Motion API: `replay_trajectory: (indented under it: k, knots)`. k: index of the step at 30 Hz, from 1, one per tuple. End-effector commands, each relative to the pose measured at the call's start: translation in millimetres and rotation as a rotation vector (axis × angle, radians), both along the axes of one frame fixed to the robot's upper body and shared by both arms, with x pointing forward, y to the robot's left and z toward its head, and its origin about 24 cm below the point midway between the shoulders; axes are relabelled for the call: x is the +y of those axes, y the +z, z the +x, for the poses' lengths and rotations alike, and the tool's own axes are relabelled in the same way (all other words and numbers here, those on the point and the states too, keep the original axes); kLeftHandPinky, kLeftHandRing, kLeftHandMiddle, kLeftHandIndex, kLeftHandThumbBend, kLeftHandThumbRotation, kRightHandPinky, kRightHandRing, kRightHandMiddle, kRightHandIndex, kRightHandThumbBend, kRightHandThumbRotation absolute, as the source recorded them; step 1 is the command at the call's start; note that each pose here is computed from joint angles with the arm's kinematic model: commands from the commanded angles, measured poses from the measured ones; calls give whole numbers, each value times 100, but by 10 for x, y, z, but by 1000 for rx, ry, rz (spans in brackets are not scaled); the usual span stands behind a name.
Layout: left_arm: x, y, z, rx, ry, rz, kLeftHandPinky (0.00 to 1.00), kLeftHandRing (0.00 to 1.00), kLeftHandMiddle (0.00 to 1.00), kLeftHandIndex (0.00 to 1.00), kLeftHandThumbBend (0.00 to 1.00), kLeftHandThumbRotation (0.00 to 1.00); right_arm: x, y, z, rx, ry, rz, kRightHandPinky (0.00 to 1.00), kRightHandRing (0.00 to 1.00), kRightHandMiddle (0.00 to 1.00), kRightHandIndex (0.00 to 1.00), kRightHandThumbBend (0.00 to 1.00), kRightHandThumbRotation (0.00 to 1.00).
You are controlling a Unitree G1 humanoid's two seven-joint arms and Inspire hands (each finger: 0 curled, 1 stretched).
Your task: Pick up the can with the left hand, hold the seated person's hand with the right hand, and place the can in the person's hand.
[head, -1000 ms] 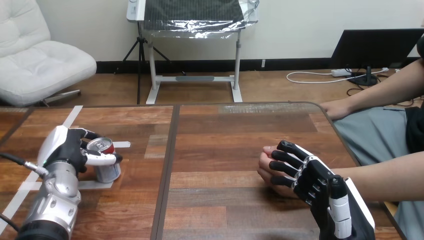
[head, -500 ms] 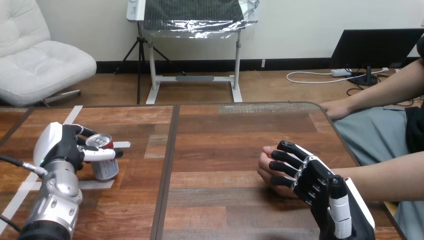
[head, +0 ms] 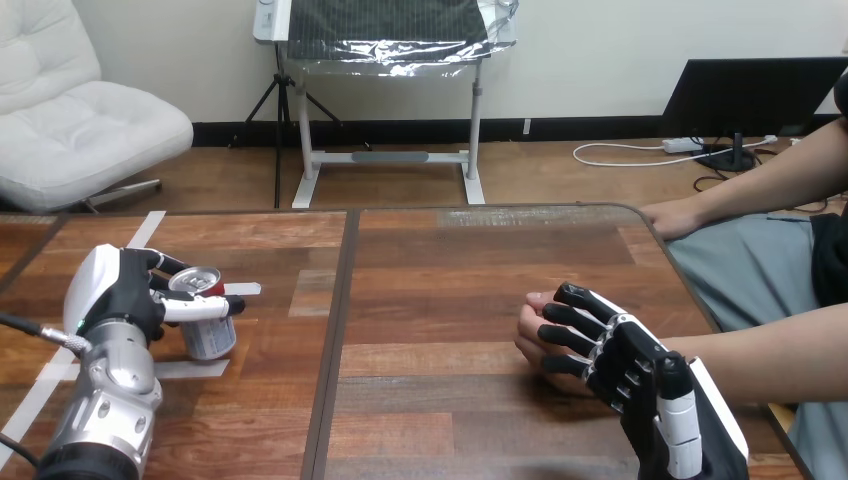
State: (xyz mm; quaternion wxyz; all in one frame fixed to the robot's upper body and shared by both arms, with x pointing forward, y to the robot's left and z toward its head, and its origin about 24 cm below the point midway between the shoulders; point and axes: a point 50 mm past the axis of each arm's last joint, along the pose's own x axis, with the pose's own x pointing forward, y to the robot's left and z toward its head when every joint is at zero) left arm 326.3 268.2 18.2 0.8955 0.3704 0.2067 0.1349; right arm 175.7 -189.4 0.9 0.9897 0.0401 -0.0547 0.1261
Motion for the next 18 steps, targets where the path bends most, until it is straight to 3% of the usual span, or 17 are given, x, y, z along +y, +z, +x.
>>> replay_trajectory:
  k: [1, 18]
  knots:
    - [-58, 303, 156, -138, -42, 4, 34, 41, 47, 49, 67, 0, -16, 149, 177, -98, -2, -11, 73, 81, 82, 84, 100, 95]
    - [-79, 395, 164, -158, -60, 12, 35, 42, 48, 50, 68, 0, -47, 151, 223, -102, -1, -29, 75, 81, 82, 84, 100, 96]
